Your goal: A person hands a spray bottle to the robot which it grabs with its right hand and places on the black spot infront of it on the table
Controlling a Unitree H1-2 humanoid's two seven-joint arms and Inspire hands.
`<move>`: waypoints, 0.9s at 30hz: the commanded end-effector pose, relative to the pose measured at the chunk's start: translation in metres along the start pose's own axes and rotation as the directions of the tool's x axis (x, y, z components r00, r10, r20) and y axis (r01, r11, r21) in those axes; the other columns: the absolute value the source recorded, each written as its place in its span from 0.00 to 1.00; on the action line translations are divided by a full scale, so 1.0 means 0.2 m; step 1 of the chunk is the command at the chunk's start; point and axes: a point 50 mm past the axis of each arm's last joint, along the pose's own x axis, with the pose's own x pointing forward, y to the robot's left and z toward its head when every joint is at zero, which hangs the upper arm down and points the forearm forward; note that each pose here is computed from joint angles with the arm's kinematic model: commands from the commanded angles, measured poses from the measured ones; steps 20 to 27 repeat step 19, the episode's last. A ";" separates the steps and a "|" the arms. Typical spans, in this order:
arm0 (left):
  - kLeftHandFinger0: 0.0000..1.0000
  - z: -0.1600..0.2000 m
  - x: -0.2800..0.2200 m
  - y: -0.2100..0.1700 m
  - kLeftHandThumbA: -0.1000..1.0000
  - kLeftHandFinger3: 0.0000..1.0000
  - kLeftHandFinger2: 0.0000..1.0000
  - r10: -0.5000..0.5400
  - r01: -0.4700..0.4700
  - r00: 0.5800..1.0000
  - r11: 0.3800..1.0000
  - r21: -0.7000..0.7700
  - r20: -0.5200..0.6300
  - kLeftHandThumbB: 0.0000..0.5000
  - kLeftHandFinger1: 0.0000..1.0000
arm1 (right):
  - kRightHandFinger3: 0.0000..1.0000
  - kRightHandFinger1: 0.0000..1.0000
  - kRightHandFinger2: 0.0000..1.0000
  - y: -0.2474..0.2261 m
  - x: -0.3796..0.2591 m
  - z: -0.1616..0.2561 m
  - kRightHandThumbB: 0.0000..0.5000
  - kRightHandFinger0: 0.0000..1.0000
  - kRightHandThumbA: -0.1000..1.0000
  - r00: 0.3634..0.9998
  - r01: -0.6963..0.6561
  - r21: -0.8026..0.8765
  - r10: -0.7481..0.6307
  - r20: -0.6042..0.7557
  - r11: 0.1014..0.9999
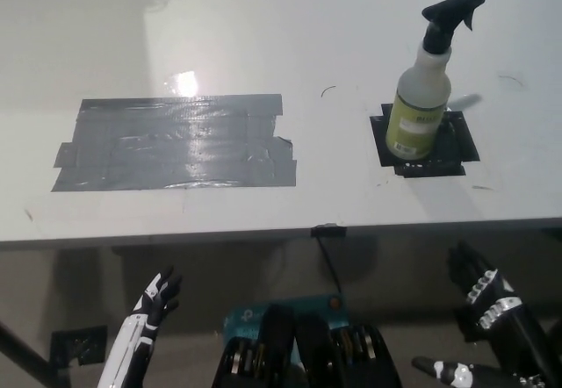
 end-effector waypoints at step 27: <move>1.00 -0.02 -0.03 0.00 1.00 1.00 1.00 -0.022 0.022 1.000 1.000 -0.005 0.020 0.03 1.00 | 1.00 1.00 1.00 -0.03 -0.01 -0.12 0.95 1.00 1.00 0.992 -0.078 -0.003 0.077 -0.101 0.997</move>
